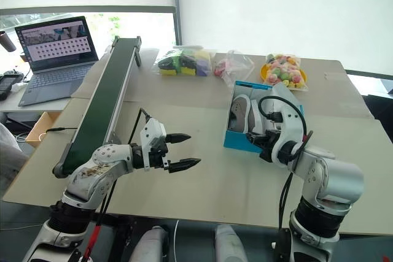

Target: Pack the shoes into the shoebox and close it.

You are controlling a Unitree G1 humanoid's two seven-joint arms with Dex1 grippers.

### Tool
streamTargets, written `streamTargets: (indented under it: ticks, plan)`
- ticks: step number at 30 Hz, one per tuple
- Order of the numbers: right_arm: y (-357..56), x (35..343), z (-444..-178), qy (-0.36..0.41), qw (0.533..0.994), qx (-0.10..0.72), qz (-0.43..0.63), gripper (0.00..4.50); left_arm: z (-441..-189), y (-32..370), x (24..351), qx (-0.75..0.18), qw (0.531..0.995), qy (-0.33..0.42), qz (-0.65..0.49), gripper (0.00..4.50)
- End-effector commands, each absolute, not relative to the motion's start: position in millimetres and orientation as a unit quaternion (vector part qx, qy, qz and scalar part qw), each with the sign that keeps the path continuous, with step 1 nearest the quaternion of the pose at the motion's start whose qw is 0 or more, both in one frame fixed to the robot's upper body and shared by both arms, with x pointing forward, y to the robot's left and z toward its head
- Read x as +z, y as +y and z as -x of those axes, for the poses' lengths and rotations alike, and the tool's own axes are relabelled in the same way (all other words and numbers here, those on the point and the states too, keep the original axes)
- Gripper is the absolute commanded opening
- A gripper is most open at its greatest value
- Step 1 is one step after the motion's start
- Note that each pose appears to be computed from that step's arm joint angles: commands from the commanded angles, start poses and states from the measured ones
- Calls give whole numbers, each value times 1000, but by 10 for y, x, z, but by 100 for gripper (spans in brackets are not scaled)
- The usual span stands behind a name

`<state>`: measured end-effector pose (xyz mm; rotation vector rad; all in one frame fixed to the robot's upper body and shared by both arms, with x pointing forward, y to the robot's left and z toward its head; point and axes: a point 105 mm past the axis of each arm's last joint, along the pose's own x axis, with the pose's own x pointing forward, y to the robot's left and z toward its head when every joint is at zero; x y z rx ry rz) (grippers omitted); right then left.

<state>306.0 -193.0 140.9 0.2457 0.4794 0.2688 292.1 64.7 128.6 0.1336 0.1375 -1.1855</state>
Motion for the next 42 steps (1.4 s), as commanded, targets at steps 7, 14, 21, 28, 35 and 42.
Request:
streamTargets:
  ticks: [7,14,21,28,35,42]
  plan:
    - [-2183,1387,-3142,218,956,-37,-191,1,-2940,597,1379,-571,816,47,-71,450]
    - [-2058,1253,-3174,235,907,-133,-324,1,-2948,605,1390,-571,817,47,-73,450]
    - [-2174,1262,-3098,246,953,-75,-161,1,-2951,630,1389,-567,819,48,-73,450]
    - [-2250,1297,-2846,279,959,37,23,1,-2933,613,1368,-570,817,50,-70,450]
    - [-2334,1076,-2630,316,948,43,0,1,-2929,606,1362,-573,815,52,-69,450]
    - [-2398,938,-2682,309,947,-39,-81,1,-2920,595,1357,-576,813,53,-68,450]
